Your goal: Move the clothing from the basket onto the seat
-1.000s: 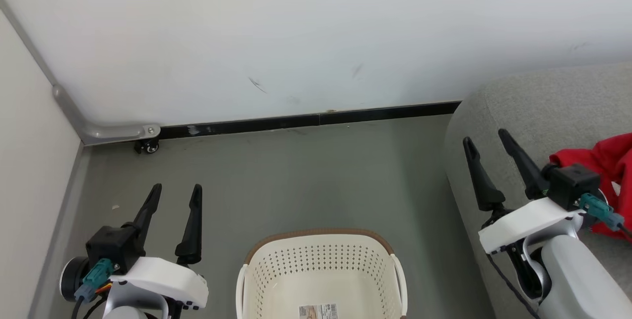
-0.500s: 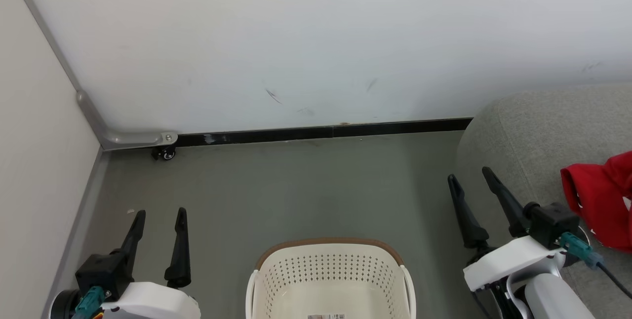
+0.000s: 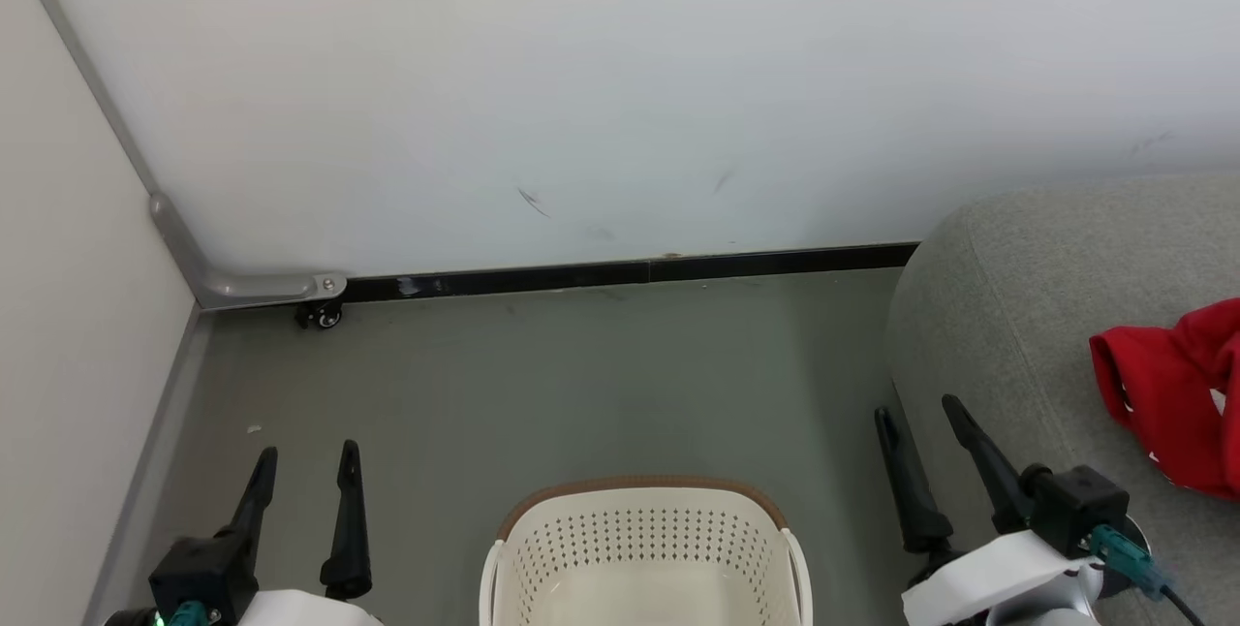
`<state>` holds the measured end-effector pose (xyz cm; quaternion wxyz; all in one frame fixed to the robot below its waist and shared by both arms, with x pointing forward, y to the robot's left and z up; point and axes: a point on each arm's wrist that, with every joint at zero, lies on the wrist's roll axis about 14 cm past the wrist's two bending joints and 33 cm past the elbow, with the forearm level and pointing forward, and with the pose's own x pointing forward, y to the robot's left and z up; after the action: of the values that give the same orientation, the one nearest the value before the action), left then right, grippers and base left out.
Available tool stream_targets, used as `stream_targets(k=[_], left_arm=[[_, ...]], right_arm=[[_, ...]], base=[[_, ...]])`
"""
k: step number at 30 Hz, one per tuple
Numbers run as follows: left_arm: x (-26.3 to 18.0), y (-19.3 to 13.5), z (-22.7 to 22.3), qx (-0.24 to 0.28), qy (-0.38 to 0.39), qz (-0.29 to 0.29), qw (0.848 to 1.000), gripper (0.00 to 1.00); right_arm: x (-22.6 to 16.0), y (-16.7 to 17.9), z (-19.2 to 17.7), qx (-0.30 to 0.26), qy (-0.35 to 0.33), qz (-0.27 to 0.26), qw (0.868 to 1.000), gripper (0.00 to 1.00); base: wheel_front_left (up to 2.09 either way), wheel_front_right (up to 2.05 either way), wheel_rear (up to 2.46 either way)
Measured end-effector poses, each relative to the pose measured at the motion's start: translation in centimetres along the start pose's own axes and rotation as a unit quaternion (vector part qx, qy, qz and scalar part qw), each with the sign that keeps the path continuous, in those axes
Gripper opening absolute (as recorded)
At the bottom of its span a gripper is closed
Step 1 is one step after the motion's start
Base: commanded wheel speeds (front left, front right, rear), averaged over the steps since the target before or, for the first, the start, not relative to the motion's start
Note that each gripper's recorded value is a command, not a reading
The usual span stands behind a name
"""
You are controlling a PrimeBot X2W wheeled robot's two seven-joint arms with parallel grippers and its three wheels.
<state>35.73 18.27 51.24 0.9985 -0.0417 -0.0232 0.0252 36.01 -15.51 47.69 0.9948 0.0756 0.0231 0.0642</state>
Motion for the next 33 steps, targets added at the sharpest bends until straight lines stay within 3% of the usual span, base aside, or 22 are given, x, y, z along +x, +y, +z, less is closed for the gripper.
stream_targets(k=[14,33], left_arm=[[-0.3,-2.2,-0.3,0.012,0.000,-0.031,0.999,1.00],[-1.0,-2.1,-0.6,0.032,-0.001,-0.031,0.999,1.00]], right_arm=[[-1.9,-0.4,-0.9,-0.004,0.017,-0.014,1.000,1.00],[-2.7,0.2,-0.5,-0.001,0.015,-0.008,1.000,1.00]], base=[[0.00,0.00,0.00],[0.00,0.00,0.00]])
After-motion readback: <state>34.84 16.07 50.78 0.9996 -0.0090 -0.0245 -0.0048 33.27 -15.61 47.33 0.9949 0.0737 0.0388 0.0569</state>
